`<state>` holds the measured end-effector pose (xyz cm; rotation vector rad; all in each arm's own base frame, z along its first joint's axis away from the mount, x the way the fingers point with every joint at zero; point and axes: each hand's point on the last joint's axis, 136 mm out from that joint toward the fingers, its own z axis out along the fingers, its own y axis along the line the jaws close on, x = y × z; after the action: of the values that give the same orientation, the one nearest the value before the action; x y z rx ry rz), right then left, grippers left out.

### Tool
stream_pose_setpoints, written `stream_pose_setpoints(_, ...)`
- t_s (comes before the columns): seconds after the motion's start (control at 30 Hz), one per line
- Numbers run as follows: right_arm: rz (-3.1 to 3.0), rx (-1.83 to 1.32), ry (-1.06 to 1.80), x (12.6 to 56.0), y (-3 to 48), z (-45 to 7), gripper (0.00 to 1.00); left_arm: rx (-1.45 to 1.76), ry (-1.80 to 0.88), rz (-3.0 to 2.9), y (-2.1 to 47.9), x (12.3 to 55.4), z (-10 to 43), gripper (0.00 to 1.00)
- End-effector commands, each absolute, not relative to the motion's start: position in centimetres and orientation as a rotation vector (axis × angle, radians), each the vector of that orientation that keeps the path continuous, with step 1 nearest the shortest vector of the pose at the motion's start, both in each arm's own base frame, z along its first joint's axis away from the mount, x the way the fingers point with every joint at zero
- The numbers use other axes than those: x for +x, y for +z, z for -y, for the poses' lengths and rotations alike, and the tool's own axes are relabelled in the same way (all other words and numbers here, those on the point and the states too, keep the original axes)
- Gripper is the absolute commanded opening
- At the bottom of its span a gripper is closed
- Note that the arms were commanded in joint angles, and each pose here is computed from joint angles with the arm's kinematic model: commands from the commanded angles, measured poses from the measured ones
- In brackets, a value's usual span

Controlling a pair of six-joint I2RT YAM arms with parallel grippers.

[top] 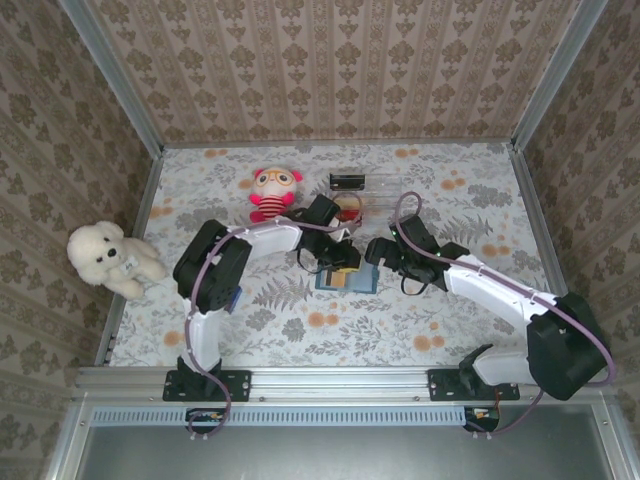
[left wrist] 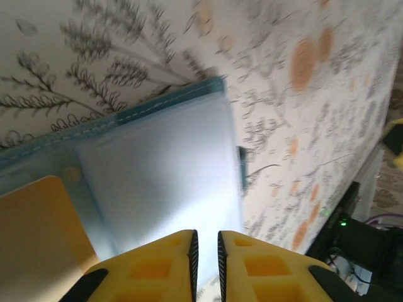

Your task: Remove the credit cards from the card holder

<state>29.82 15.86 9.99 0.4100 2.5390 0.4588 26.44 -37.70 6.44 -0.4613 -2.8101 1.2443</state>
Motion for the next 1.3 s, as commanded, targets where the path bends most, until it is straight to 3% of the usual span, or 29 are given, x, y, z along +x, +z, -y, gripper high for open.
stream_pose_setpoints(0.0,-2.483,0.340,0.628,30.3,11.9,-17.9,0.98,-0.448,1.372,2.845,10.8,27.9,36.6,0.22)
stream_pose_setpoints(0.3,-2.488,0.181,0.809,30.9,12.9,-23.0,0.89,-0.124,1.166,3.086,9.3,30.7,28.1,0.31)
stream_pose_setpoints(0.67,-2.593,0.214,0.941,31.9,9.3,-27.4,0.46,-0.059,1.125,3.047,6.8,29.1,26.8,0.22)
stream_pose_setpoints(0.83,-2.669,0.300,0.881,31.9,6.7,-27.0,0.32,-0.083,1.110,3.016,5.8,28.7,27.7,0.21)
stream_pose_setpoints(1.27,-2.762,0.345,0.803,31.7,4.3,-26.7,0.21,-0.122,1.083,2.984,4.5,28.5,29.4,0.15)
